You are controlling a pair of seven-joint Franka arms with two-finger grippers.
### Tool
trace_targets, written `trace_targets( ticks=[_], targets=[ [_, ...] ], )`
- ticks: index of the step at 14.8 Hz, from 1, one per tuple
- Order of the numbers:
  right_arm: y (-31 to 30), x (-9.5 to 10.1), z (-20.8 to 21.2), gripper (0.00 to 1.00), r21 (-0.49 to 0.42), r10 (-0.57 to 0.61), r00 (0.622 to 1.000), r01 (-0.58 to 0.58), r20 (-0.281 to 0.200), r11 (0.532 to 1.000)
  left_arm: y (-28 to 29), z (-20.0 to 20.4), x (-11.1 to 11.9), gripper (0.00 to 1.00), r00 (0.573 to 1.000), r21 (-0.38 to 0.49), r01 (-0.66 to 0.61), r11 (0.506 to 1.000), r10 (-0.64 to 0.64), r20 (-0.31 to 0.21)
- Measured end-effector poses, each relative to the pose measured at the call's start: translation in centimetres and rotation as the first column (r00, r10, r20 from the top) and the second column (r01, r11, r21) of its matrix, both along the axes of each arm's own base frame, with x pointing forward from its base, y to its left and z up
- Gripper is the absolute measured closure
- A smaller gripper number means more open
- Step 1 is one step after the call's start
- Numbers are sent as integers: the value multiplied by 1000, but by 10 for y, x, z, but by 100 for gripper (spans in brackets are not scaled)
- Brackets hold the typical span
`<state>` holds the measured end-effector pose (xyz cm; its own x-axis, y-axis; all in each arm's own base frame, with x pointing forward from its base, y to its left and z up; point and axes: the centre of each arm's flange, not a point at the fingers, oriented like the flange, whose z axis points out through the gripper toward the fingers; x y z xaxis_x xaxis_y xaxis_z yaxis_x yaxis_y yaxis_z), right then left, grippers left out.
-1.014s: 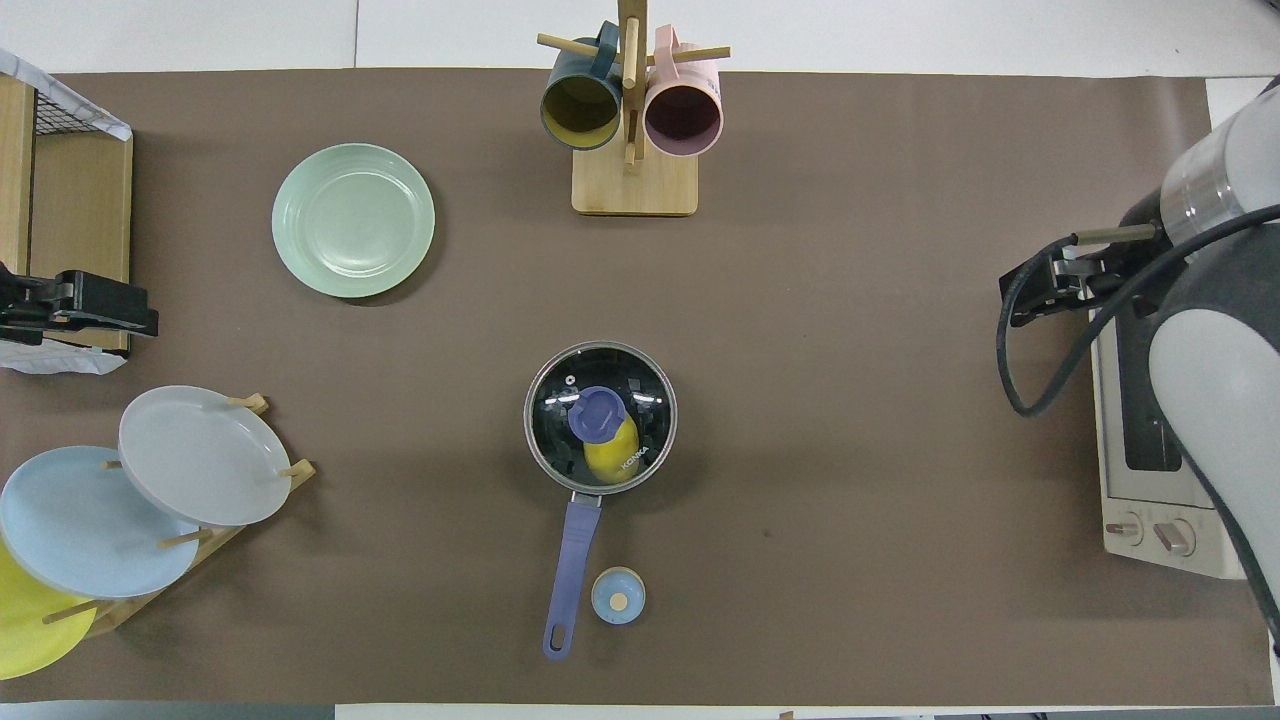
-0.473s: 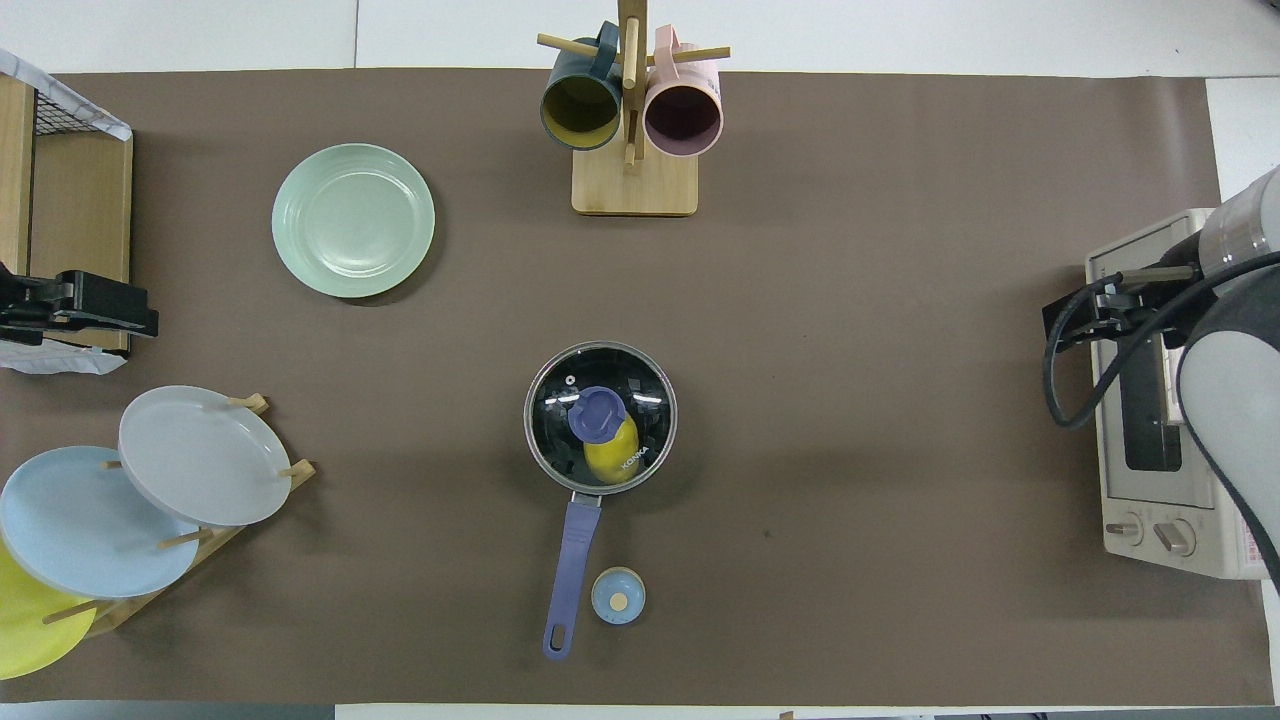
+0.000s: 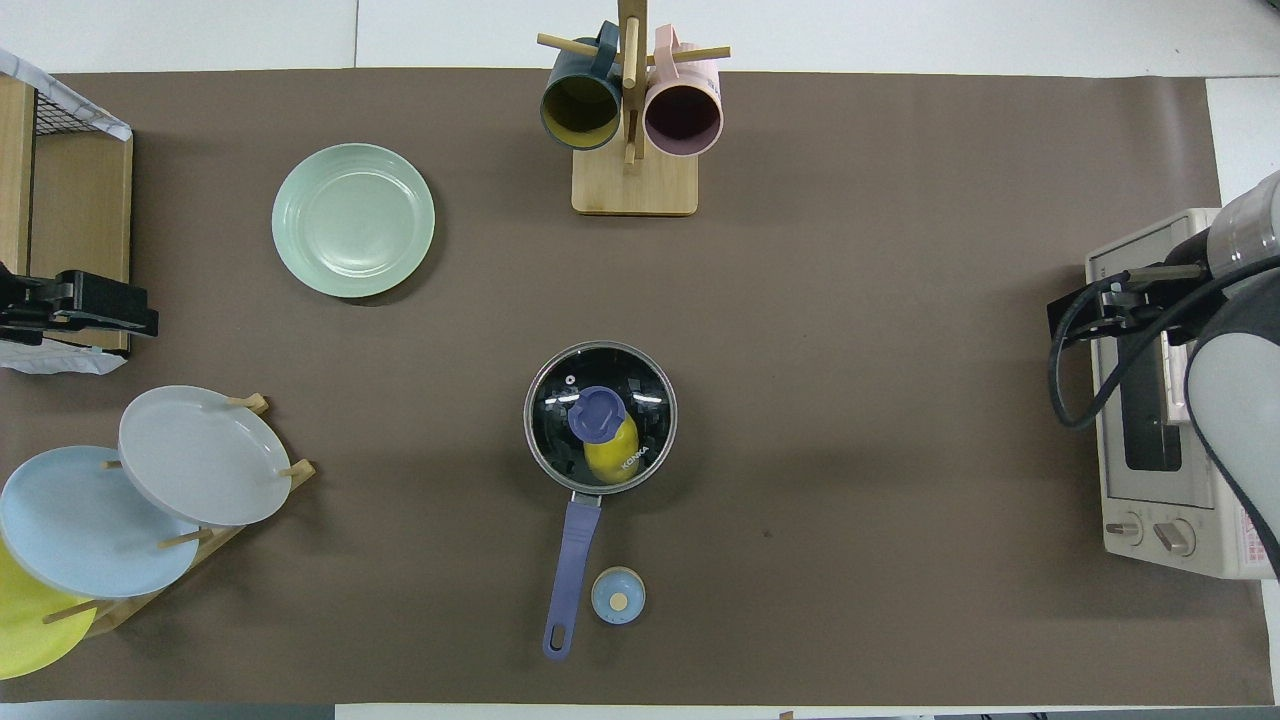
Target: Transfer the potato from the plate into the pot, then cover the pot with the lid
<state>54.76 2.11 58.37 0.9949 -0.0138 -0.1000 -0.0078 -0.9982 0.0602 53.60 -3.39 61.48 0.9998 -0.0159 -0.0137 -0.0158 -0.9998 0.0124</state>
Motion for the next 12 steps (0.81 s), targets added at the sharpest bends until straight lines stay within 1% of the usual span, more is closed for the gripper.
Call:
trace_targets(
  ticks=[4,7,12],
  targets=[
    [-4,2,1,0,1,-8,1000,8,12,1000,0,0,0,0,1000,0,0,1000,0,0],
    [-16,4,3,0,2,-28,999,28,34,1000,0,0,0,0,1000,0,0,1000,0,0],
    [-28,5,3,0,1,-49,998,49,37,999,0,0,0,0,1000,0,0,1000,0,0]
  ],
)
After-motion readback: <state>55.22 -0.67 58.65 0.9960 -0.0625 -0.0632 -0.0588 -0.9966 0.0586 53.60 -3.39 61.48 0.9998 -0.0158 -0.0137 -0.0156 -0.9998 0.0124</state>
